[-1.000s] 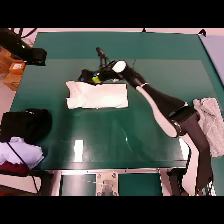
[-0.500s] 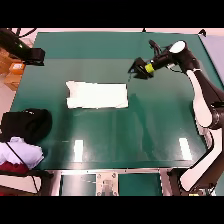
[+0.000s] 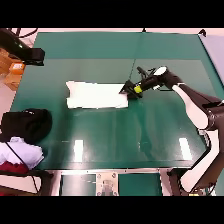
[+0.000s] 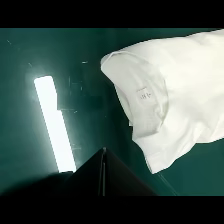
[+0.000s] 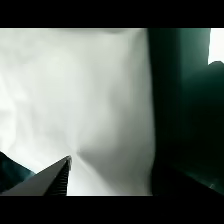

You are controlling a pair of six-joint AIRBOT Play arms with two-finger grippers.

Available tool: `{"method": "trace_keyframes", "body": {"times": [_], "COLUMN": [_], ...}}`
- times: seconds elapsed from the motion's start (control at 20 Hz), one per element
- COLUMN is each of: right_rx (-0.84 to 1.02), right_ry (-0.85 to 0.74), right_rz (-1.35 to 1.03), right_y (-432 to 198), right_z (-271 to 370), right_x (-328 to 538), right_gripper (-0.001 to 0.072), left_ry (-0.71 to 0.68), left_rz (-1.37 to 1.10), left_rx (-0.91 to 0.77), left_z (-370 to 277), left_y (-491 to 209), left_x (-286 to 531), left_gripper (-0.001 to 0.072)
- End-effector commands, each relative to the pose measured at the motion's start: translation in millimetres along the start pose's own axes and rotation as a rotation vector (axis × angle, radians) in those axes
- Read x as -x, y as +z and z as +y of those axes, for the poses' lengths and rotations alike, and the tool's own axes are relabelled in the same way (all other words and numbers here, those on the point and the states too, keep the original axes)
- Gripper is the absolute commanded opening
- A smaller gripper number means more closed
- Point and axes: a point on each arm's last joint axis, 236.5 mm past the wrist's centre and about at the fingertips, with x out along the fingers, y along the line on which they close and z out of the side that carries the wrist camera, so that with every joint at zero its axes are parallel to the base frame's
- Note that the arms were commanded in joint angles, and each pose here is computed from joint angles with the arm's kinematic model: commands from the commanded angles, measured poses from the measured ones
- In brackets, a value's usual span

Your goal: Fold the shirts.

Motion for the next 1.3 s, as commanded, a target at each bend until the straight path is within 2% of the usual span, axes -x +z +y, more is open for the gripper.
{"method": "trace_keyframes", "body": {"times": [0.0,0.05,0.25,0.4,0.55,0.7,0.9,1.1,1.25], "right_rx": [0.002,0.020,0.113,0.223,0.204,0.106,-0.070,-0.252,-0.345], "right_ry": [0.060,0.082,0.147,0.198,0.204,0.156,0.064,-0.115,-0.188], "right_rz": [-0.032,-0.033,-0.100,-0.303,-0.556,-0.730,-0.888,-0.985,-0.963], "right_y": [-2.2,-1.4,21.8,49.3,62.9,57.8,46.0,12.9,-17.7], "right_z": [26.1,35.3,79.1,121.6,119.9,66.0,-34.0,-137.7,-184.3], "right_x": [-28.5,-26.9,33.7,154.7,291.0,392.3,479.4,536.2,545.0], "right_gripper": [0.0249,0.0021,0.0013,0.0013,0.0013,0.0013,0.0013,0.0013,0.0013], "left_ry": [-0.001,0.000,0.000,-0.003,-0.006,-0.007,-0.007,-0.018,-0.056], "left_rz": [0.000,0.000,0.001,0.011,0.024,0.020,0.014,0.012,0.005], "left_rx": [0.002,0.001,0.002,0.002,0.002,0.013,0.032,0.051,0.054], "left_z": [0.0,0.1,0.0,-0.5,-1.2,-1.6,-1.6,-4.3,-13.3], "left_y": [-0.1,-0.1,-0.2,-2.7,-5.7,-4.6,-3.2,-2.7,-0.8], "left_x": [0.0,0.0,0.0,0.0,0.1,0.1,0.1,0.1,0.4], "left_gripper": [0.0026,0.0026,0.0026,0.0026,0.0026,0.0026,0.0026,0.0026,0.0026]}}
